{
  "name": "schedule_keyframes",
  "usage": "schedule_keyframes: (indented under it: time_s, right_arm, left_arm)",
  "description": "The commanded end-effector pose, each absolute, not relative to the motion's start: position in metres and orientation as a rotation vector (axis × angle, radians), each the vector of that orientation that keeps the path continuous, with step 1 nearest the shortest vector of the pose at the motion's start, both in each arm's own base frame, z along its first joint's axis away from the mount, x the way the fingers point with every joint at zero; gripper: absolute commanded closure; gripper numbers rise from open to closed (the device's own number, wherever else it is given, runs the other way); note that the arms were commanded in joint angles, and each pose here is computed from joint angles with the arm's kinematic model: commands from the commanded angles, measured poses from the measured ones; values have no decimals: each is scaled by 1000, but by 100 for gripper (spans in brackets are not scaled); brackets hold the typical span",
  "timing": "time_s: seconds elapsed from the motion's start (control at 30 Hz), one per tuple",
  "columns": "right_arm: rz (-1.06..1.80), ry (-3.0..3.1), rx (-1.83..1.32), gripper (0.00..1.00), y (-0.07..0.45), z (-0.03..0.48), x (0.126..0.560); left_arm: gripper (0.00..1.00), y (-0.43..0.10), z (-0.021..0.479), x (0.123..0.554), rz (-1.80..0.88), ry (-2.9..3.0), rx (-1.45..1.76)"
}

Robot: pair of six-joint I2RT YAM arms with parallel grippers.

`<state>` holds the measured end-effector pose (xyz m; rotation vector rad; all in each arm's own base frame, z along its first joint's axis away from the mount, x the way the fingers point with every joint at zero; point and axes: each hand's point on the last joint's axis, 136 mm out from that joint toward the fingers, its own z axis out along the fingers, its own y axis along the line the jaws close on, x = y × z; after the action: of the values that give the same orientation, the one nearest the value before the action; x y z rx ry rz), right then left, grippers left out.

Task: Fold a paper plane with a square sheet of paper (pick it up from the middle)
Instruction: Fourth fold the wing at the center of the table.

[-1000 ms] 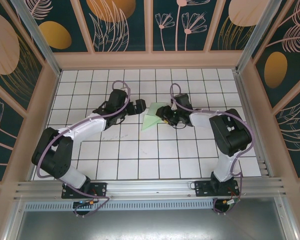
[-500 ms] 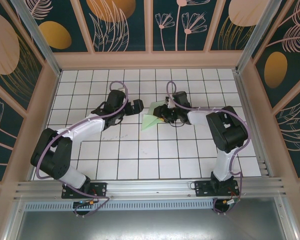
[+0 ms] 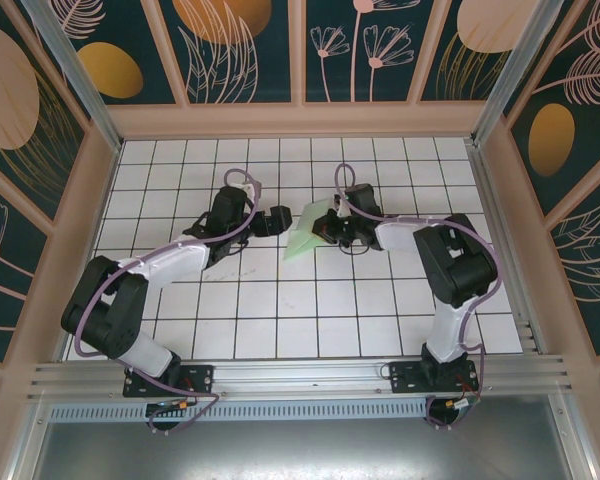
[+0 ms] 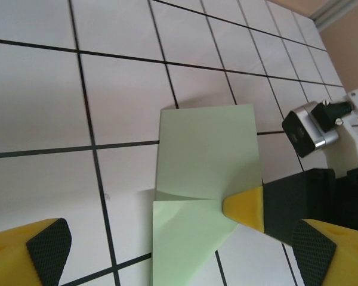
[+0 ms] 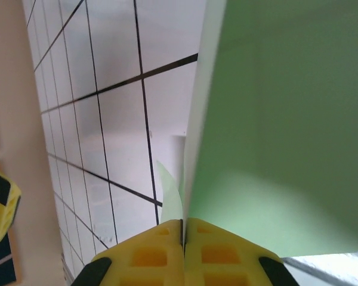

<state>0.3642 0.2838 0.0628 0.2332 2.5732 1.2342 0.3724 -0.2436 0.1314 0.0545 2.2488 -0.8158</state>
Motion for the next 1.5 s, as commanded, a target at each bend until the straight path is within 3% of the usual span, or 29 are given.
schedule_keyframes:
  time_s: [0.0,0.27,0.73,0.87,1.17,1.37,1.47]
  right_arm:
    - [1150,2552,319,99,273,89,361]
    - [1129,2602,563,100,264,86,344]
    - [951,2770,812,100,254,44,330]
    - [926,2793,857,100,253,42,329]
    - [942,2815,897,100,255,53,330]
    - [977,2825,891,99,260,58,332]
    - [984,2834,893,98,262,57,332]
  left_arm:
    - [5,-256,151,369,-899,2126,197]
    - [12,-264,167,353,-998,1951,309]
    - [14,-286,123,339,-857,1970,563]
    - [21,-299,109,330,-816,1961,705]
    - [20,-318,80,321,-761,1945,887]
    - [39,-339,67,314,-802,1913,1044]
    - [41,-342,63,316,-786,1899,1060]
